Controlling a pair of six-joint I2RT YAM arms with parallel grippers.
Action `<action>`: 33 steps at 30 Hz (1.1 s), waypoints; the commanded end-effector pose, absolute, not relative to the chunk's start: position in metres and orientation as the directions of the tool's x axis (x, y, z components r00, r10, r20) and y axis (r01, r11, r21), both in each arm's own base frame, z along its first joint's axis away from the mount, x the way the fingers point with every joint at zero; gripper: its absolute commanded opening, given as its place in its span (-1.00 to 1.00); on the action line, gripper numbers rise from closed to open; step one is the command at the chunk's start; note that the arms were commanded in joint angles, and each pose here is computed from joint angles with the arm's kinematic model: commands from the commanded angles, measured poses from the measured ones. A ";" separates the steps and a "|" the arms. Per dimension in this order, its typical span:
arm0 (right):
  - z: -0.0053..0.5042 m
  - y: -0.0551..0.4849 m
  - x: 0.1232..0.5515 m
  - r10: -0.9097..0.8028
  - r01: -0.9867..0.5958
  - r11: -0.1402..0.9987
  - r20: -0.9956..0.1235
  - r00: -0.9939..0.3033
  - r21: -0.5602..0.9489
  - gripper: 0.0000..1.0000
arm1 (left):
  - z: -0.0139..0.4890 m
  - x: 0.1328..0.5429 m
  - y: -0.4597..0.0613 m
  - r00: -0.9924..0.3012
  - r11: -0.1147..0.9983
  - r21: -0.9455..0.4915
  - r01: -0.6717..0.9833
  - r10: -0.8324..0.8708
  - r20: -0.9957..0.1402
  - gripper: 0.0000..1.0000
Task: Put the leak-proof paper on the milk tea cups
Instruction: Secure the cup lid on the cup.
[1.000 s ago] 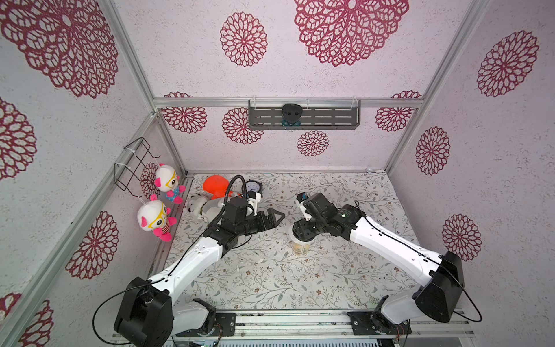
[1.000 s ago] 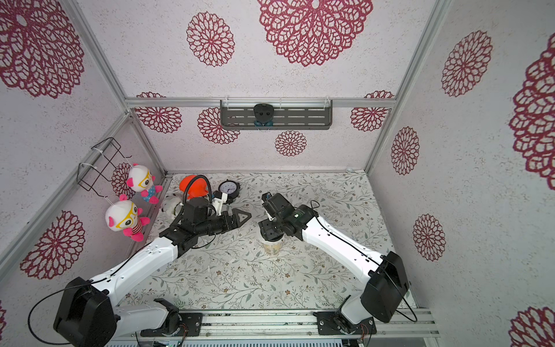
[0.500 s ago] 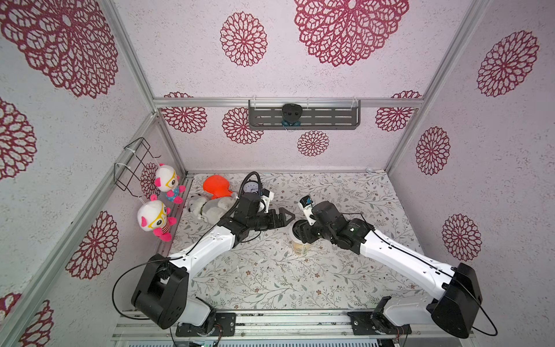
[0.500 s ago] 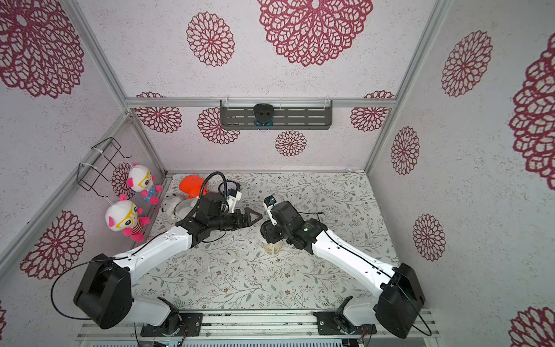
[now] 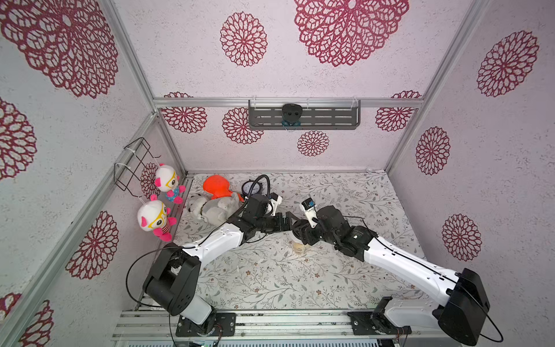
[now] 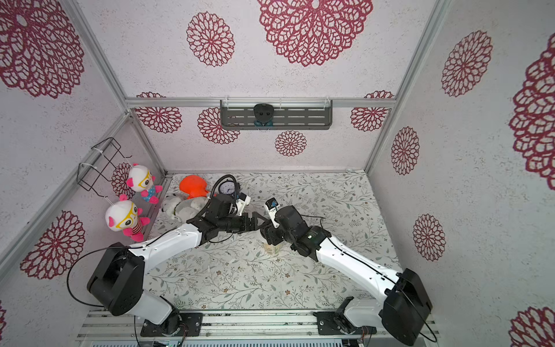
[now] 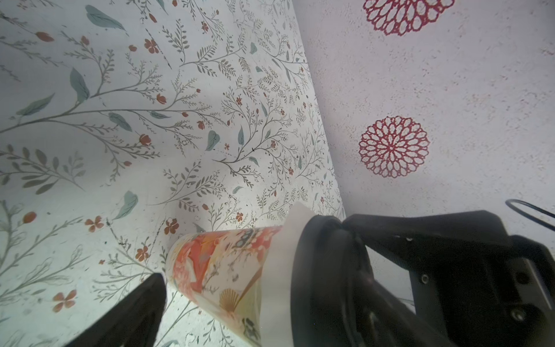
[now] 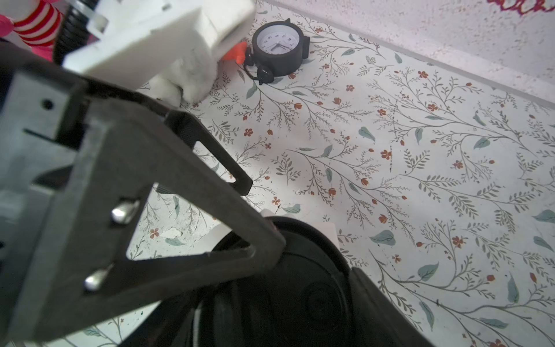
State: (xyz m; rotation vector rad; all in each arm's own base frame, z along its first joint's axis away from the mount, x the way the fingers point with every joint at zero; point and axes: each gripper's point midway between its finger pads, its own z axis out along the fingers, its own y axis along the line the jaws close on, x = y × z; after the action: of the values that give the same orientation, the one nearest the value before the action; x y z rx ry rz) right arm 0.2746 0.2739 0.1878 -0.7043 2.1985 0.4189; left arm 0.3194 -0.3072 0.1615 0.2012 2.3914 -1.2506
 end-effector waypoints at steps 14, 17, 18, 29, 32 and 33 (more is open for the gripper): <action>0.117 0.238 0.237 -0.475 -0.614 0.785 -0.556 -0.682 0.082 0.45 | 0.108 0.298 -0.304 -0.927 0.613 -0.747 0.257 -0.064 -0.371 0.68; 0.122 0.238 0.239 -0.438 -0.603 0.788 -0.577 -0.690 0.123 0.47 | 0.103 0.297 -0.303 -0.929 0.623 -0.741 0.249 -0.063 -0.365 0.63; 0.124 0.239 0.239 -0.424 -0.602 0.786 -0.586 -0.690 0.140 0.48 | 0.101 0.297 -0.303 -0.929 0.625 -0.741 0.248 -0.063 -0.364 0.63; 0.137 0.237 0.246 -0.279 -0.560 0.774 -0.635 -0.721 0.295 0.60 | 0.080 0.285 -0.298 -0.939 0.645 -0.733 0.217 -0.067 -0.337 0.52; 0.143 0.237 0.246 -0.251 -0.557 0.765 -0.648 -0.719 0.322 0.62 | 0.075 0.282 -0.296 -0.941 0.647 -0.734 0.208 -0.072 -0.330 0.48; 0.145 0.236 0.247 -0.242 -0.554 0.766 -0.653 -0.718 0.325 0.62 | 0.074 0.282 -0.295 -0.942 0.649 -0.733 0.204 -0.074 -0.328 0.47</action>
State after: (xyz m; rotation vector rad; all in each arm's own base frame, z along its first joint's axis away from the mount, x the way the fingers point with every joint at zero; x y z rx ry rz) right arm 0.2676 0.2638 0.1989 -0.6704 2.0983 0.7211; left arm 0.3146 -0.3183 0.1586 0.1766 2.2274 -1.3509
